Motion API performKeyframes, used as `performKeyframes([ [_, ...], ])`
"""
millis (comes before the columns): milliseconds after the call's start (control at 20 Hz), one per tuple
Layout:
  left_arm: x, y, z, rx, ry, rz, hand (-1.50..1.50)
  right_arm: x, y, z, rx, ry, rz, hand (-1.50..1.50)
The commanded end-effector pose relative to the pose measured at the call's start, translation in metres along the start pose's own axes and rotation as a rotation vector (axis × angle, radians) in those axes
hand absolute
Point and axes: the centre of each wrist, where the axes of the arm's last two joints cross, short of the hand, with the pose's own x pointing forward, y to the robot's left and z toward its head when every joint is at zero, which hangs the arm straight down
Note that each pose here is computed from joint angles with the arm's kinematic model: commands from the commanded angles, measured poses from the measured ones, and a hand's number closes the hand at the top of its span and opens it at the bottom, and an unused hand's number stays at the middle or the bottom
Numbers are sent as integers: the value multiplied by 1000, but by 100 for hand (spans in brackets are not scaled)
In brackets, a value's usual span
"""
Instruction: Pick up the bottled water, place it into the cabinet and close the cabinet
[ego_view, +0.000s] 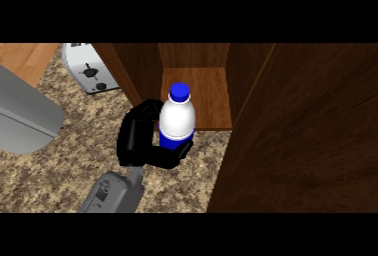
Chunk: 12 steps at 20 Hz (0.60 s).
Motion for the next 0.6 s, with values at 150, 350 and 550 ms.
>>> performKeyframes([
  [150, 3, -23, -42, 29, -34, -59, 150, 18, -4, 6, -14, -52, 15, -150],
  [350, 11, -27, -67, 55, -17, -108, 150, 21, 2, 5, -13, -70, 4, -150],
  [550, 7, -36, -93, 64, -34, -149, 150, 26, -3, 6, -15, -40, -5, -150],
])
